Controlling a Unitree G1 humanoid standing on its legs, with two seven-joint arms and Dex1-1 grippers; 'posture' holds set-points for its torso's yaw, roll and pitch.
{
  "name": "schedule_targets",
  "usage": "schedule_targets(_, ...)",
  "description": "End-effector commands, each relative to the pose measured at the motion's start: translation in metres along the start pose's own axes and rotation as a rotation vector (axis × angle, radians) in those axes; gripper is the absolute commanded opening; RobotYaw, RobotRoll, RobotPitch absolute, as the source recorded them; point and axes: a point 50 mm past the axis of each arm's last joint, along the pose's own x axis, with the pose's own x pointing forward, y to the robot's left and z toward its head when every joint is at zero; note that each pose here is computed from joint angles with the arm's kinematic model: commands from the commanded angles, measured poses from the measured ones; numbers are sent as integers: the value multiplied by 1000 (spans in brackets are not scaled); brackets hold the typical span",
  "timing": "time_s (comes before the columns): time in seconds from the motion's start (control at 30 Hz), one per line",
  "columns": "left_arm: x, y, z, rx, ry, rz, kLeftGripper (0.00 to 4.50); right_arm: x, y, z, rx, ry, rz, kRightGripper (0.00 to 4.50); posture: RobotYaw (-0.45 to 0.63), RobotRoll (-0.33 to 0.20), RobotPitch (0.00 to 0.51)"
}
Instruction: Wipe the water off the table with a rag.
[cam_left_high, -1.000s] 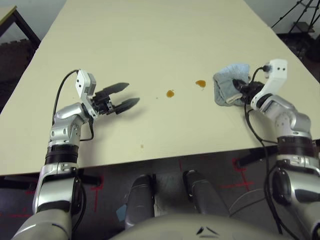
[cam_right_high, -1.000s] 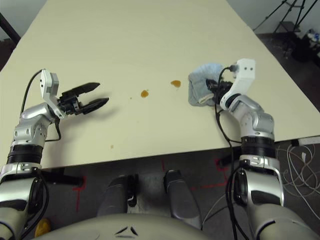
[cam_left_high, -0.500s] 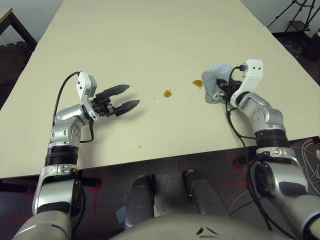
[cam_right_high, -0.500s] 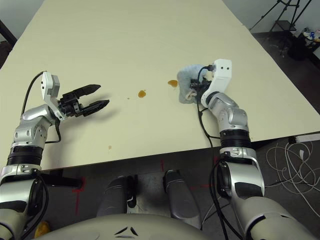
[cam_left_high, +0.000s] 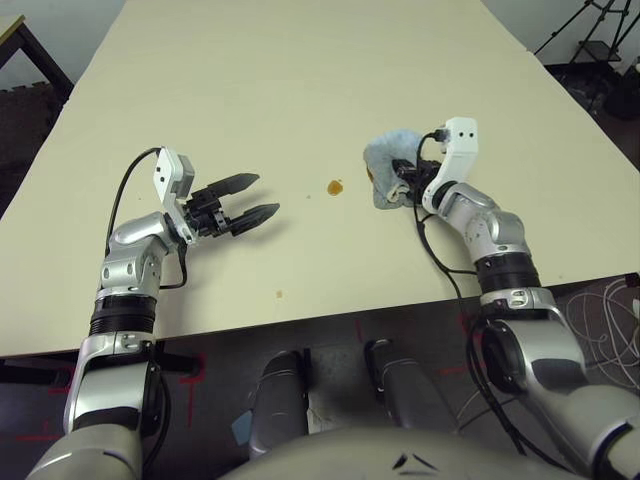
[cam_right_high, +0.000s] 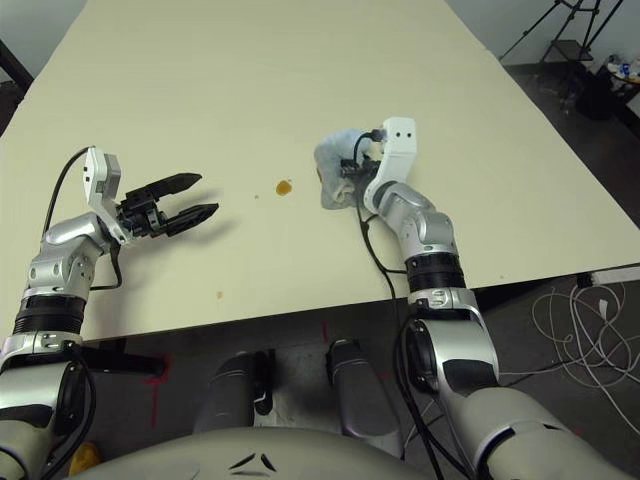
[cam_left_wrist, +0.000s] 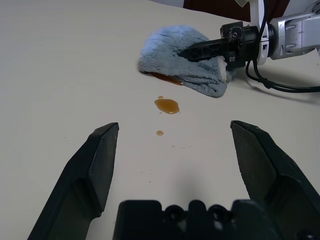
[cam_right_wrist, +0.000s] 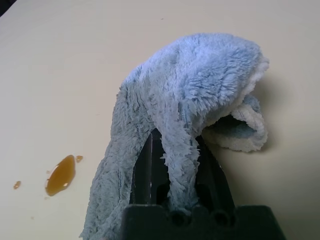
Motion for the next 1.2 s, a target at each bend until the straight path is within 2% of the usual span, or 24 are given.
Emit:
schedule_targets(0.03,0,-3,-3,-2,18,-16,4500,6,10,-5,-1,26,36,142,-154,0,153)
schedule_targets(0.23,1,-4,-4,-2,19,-18,4500,9,21,-11,17,35,65,142,-156,0,153)
schedule_targets(0.43,2,-4,-4,-2,18,-20,4500,8,18,-11,22,30,49,142,-158,0,153)
schedule_targets(1.2,7,-5,-6,-10,14,-34,4500,-31,-70,49,-32,-116,-240,142,-171,0,150)
